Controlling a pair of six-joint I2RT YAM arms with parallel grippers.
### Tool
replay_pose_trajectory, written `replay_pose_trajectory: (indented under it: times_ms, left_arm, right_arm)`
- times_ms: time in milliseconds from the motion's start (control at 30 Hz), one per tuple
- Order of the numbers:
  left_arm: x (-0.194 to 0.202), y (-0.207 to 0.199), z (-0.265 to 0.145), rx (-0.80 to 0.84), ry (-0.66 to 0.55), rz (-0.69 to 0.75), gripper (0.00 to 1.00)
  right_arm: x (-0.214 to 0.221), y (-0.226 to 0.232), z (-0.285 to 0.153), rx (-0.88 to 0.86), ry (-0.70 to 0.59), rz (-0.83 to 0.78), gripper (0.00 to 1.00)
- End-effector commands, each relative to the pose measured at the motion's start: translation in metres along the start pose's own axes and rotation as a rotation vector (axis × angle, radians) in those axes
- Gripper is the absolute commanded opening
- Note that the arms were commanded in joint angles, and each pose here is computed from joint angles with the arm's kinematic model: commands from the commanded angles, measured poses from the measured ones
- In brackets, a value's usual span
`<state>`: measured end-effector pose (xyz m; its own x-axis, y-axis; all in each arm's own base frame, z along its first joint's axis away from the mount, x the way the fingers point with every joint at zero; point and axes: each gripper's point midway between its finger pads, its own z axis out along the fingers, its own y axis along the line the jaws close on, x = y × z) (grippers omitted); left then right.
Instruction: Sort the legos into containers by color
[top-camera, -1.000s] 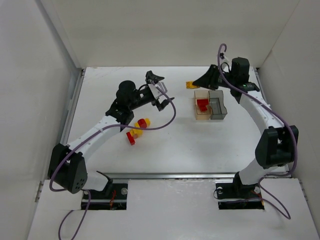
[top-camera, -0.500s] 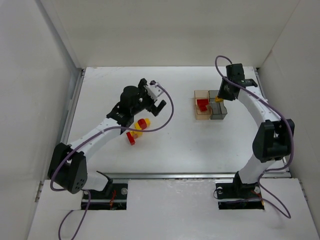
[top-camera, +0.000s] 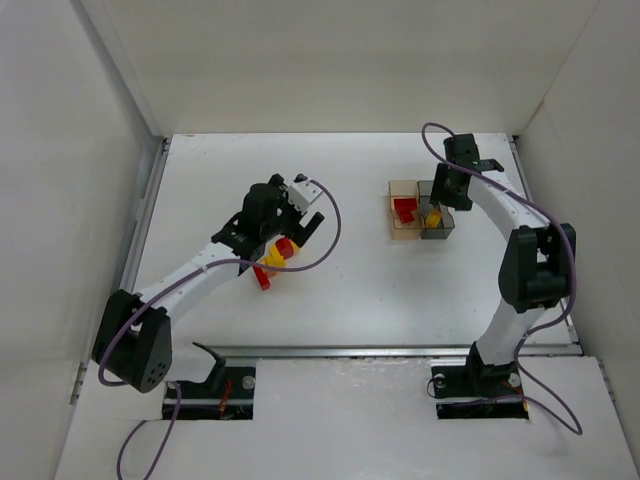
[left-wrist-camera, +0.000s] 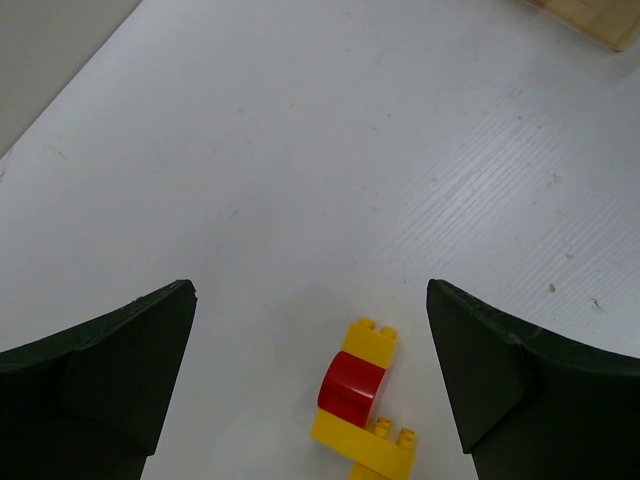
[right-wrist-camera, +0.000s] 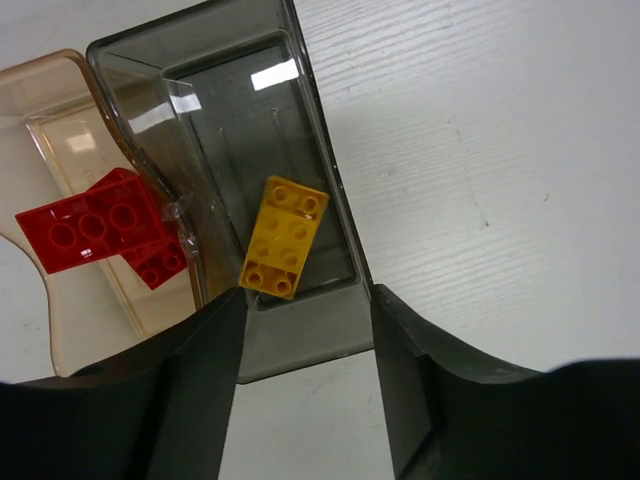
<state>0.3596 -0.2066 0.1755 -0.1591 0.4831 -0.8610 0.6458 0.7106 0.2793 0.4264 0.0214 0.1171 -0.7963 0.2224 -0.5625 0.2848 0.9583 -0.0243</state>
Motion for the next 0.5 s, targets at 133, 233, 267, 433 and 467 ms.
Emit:
replay_pose_trajectory:
  times_ms: [133,233,267,433,467]
  left_arm:
    - [0.018,0.006,-0.016,-0.045,0.064,0.004,1.00]
    - [0.026,0.006,-0.020,-0.024,0.092,-0.008,0.88]
    - [0.031,0.007,-0.022,-0.013,0.106,-0.019,0.85]
    - [0.074,-0.007,-0.028,0.123,0.271,0.007,0.84]
    - [0.077,-0.008,-0.027,0.129,0.279,0.018,0.86]
  right_arm:
    - [-0.028,0.007,-0.020,-0.040,-0.075,-0.008,0.60]
    - [-0.037,0.013,-0.037,-0.071,-0.113,-0.014,0.60]
    - [-0.036,0.023,-0.043,-0.097,-0.119,-0.030,0.60]
    - [-0.044,0.054,-0.075,-0.159,-0.192,-0.105,0.65]
    - [-0.045,0.059,-0.080,-0.169,-0.199,-0.123,0.65]
